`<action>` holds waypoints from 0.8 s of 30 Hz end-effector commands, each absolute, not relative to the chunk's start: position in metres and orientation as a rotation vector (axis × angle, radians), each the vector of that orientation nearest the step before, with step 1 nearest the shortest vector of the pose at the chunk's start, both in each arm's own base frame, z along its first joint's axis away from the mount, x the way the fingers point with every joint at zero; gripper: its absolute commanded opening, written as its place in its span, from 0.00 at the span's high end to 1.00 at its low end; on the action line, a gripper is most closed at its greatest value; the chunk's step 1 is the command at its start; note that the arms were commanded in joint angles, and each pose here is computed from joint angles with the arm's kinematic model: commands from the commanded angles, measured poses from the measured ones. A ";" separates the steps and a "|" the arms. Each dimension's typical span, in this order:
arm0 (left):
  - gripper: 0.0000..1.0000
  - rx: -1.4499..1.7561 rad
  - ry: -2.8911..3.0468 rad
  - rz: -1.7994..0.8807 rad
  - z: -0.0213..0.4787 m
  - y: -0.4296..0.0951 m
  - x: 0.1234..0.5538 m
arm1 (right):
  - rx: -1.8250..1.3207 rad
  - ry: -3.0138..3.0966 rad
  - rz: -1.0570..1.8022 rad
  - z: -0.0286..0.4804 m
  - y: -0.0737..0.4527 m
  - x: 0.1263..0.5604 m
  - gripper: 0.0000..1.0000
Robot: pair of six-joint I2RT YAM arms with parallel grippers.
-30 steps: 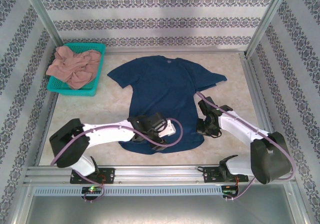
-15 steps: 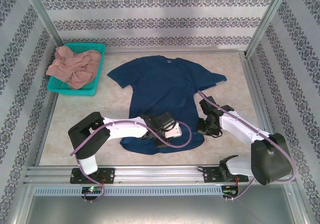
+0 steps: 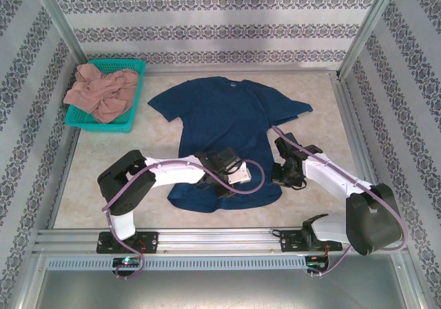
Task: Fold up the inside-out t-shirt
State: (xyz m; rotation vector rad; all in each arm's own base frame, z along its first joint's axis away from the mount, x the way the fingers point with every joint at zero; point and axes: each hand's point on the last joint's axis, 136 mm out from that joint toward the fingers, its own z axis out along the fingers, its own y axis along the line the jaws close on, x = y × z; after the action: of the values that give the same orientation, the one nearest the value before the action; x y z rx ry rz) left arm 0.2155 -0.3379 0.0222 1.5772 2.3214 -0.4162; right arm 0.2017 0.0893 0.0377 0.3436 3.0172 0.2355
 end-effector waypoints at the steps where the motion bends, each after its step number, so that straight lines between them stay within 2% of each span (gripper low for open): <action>1: 0.79 1.547 2.365 -0.498 0.026 -0.339 0.215 | 0.337 3.011 0.249 0.041 0.089 0.203 0.92; 13: 1.00 1.358 2.367 -0.632 0.058 -0.342 0.232 | 0.317 2.987 0.215 0.048 0.084 0.209 0.89; 19: 1.00 1.312 2.354 -0.701 0.071 -0.341 0.234 | 0.307 2.981 0.209 0.049 0.082 0.212 0.88; 24: 0.96 1.332 2.373 -0.727 0.067 -0.341 0.231 | 0.297 2.973 0.210 0.053 0.082 0.217 0.88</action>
State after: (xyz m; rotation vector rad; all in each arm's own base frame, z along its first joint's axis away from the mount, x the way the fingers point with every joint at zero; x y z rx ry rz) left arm 0.2291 -0.3383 0.0610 1.3521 2.3793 -0.6720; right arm 0.2100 0.0856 0.0447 0.3254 2.9917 0.2398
